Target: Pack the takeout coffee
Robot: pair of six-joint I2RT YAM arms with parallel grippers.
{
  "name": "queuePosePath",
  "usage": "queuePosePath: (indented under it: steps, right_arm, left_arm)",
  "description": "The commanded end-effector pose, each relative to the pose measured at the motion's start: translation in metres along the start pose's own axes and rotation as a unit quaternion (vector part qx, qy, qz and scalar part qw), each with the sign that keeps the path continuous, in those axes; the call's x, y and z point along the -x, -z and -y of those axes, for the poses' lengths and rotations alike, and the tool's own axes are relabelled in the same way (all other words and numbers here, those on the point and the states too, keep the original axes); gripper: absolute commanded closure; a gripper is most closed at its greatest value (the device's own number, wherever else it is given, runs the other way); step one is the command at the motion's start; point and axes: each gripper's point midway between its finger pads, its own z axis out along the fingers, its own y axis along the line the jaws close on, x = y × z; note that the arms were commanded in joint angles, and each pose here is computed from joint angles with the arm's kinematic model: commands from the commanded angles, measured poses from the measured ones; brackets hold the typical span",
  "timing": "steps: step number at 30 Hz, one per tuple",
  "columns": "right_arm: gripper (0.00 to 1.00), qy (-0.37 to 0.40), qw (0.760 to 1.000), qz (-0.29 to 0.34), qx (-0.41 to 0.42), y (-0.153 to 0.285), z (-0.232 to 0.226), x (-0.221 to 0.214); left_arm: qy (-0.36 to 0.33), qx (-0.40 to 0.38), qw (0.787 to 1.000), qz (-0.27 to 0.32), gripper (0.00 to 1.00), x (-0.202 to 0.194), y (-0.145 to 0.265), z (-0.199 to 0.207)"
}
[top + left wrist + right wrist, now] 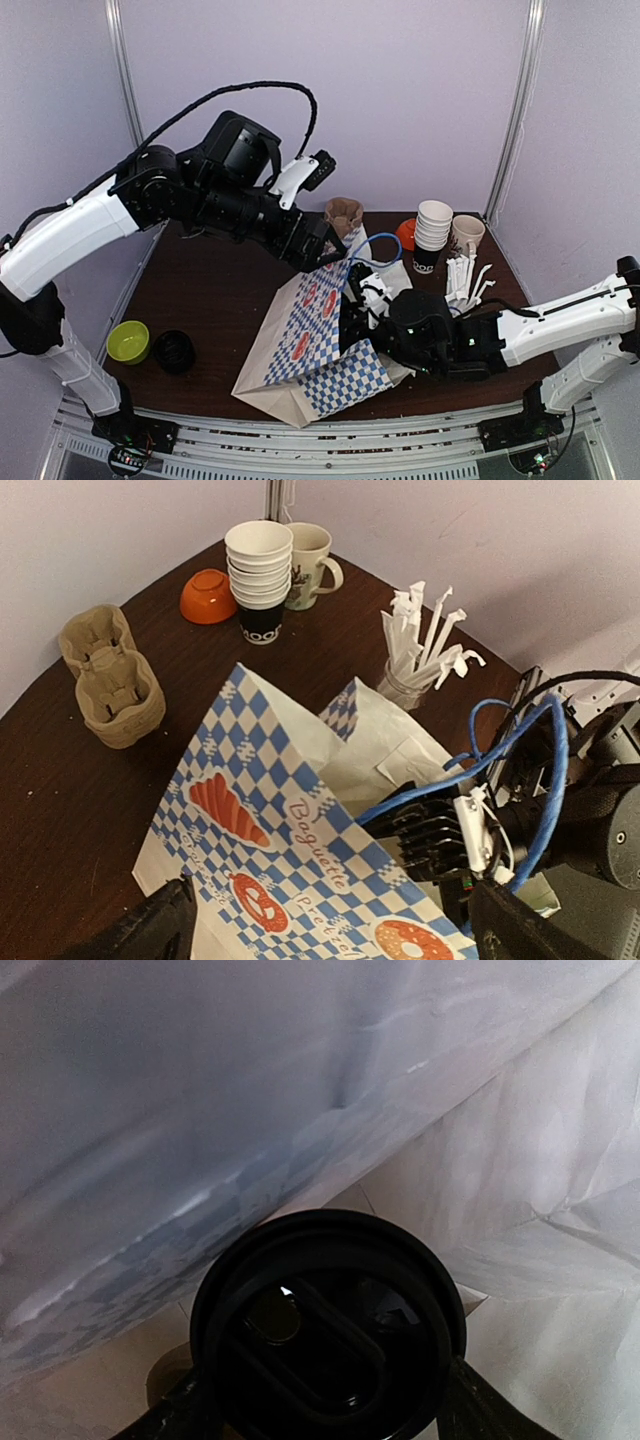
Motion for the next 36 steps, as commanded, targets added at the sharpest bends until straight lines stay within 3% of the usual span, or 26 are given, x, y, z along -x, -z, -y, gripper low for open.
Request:
queuePosePath:
  steps: [1, 19, 31, 36]
  right_arm:
    - [0.53, 0.002, 1.000, 0.005, 0.003, -0.001, -0.005, 0.007]
    - [0.53, -0.002, 1.000, 0.004, 0.003, -0.002, -0.006, 0.010]
    - [0.53, -0.006, 1.000, 0.003, 0.001, -0.001, -0.006, 0.012]
    - [0.53, -0.010, 1.000, 0.004, 0.000, 0.000, -0.005, 0.012]
  left_arm:
    - [0.007, -0.012, 1.000, -0.012, 0.02, -0.001, -0.007, 0.022]
    - [0.014, 0.033, 0.995, -0.088, 0.02, -0.039, -0.025, 0.034]
    - [0.002, 0.084, 0.984, -0.158, 0.30, -0.057, -0.024, 0.021]
    - [0.003, 0.094, 0.982, -0.162, 0.42, -0.059, -0.020, 0.017]
